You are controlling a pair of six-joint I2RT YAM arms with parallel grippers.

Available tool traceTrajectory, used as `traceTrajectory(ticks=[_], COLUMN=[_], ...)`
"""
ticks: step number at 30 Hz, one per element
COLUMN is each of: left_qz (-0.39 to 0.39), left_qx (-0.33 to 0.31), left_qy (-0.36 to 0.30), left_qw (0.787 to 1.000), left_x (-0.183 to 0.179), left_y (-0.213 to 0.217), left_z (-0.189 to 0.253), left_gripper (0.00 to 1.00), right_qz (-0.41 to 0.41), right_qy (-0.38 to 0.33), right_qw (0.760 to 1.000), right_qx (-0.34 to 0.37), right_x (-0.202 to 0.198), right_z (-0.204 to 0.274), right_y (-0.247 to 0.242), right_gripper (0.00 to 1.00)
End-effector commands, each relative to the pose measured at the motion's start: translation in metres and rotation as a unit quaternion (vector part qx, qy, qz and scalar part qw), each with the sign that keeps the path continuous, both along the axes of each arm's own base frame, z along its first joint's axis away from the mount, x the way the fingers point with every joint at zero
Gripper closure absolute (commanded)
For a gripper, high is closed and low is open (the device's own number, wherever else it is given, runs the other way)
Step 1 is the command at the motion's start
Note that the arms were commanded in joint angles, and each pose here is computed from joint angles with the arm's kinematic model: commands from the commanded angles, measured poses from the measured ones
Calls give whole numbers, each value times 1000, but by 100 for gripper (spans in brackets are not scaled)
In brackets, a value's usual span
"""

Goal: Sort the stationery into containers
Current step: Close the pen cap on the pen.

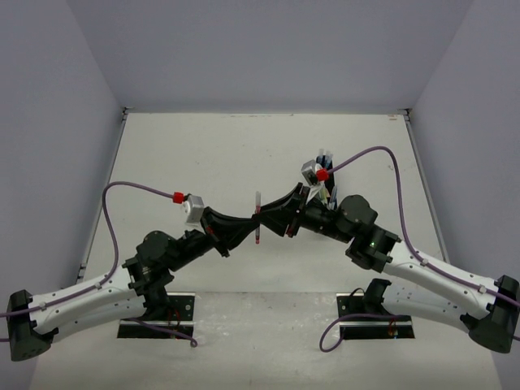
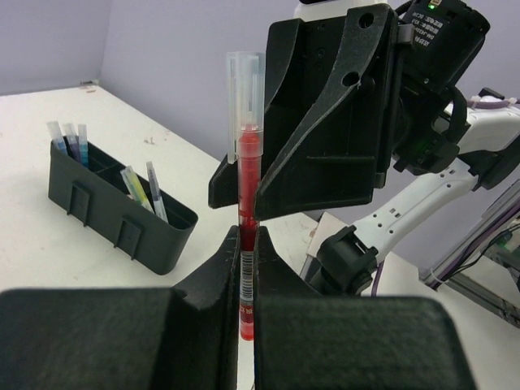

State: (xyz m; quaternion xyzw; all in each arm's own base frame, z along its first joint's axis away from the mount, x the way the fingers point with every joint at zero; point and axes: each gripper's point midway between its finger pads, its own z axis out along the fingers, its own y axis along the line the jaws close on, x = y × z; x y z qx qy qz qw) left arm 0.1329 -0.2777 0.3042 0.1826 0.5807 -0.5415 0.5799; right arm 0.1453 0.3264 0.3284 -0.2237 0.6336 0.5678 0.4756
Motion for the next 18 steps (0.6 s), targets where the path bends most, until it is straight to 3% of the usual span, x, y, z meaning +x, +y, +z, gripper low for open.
traceTrajectory(ticks=[1, 4, 7, 9, 11, 14, 16, 18], left_qz=[0, 3, 6, 5, 3, -26, -40, -55], left_qx=[-35, -37, -40, -38, -30, -18, -17, -16], left_qy=[-38, -36, -38, -39, -37, -41, -43, -40], left_qw=[999, 999, 998, 998, 999, 999, 998, 998], left_x=[0, 1, 1, 1, 2, -5, -9, -12], left_y=[0, 0, 2, 1, -1, -10, -14, -19], left_z=[26, 26, 30, 31, 29, 23, 20, 12], left_gripper=[100, 100, 100, 100, 96, 70, 66, 70], right_qz=[22, 22, 23, 24, 24, 20, 18, 15], right_qy=[-13, -10, -10, -15, -19, -29, -36, -41], right_qw=[1000, 1000, 1000, 1000, 999, 999, 999, 999], right_qx=[9, 5, 6, 10, 12, 22, 27, 32], right_x=[-9, -8, -9, -10, -10, -10, -11, -10], right_z=[20, 17, 15, 18, 21, 28, 34, 39], right_y=[2, 3, 2, 1, 1, -2, -4, -5], right_gripper=[68, 72, 93, 100, 100, 100, 100, 100])
